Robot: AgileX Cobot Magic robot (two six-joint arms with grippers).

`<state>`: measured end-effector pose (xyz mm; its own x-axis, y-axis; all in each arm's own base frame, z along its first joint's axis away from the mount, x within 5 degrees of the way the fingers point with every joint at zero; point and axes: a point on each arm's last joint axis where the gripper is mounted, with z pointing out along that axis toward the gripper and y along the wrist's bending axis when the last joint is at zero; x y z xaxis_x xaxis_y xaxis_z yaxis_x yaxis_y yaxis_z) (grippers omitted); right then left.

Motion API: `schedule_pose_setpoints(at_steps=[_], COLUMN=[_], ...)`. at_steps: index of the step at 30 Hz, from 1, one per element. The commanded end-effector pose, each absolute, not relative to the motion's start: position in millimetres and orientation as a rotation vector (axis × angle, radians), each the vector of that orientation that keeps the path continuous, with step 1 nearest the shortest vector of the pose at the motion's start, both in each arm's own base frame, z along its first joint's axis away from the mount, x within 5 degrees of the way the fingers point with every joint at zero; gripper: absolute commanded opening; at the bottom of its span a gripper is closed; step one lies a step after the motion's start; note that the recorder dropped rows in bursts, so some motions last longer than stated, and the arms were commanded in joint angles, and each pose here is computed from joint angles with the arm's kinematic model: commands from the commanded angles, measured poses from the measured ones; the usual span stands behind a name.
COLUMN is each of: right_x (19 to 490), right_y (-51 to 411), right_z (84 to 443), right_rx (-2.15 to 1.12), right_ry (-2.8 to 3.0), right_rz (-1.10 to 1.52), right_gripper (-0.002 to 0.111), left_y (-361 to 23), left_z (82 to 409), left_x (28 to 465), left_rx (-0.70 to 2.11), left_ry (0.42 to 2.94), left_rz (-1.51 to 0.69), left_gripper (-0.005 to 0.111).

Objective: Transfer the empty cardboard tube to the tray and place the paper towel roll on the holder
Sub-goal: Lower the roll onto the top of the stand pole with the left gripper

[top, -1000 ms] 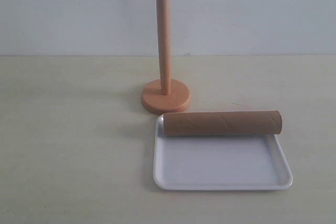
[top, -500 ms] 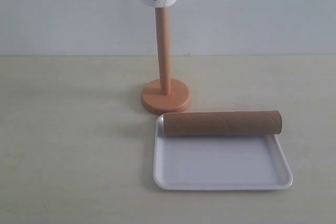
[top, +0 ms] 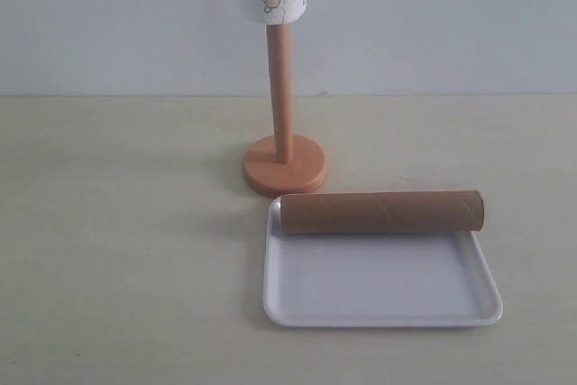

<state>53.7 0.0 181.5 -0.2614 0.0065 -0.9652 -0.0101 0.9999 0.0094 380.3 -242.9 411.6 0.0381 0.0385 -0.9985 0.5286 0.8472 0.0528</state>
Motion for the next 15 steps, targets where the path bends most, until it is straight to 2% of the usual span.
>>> schedule_pose_setpoints(at_steps=[1, 9, 15], right_x=[53.7, 53.7, 53.7], right_y=[0.0, 0.0, 0.0], right_z=[183.1, 183.1, 183.1], right_rx=[-0.002, -0.002, -0.002], right_ry=[1.816, 1.816, 1.816], right_rz=[0.016, 0.016, 0.016], right_gripper=[0.001, 0.001, 0.001], left_y=[-244.5, -243.3, -244.5], left_z=[416.6, 395.7, 393.1], left_x=[376.2, 378.3, 378.4], left_rx=[0.449, 0.445, 0.432], left_ry=[1.495, 1.554, 1.569], left_rz=[-0.421, -0.391, -0.421], left_gripper=[0.004, 0.004, 0.004])
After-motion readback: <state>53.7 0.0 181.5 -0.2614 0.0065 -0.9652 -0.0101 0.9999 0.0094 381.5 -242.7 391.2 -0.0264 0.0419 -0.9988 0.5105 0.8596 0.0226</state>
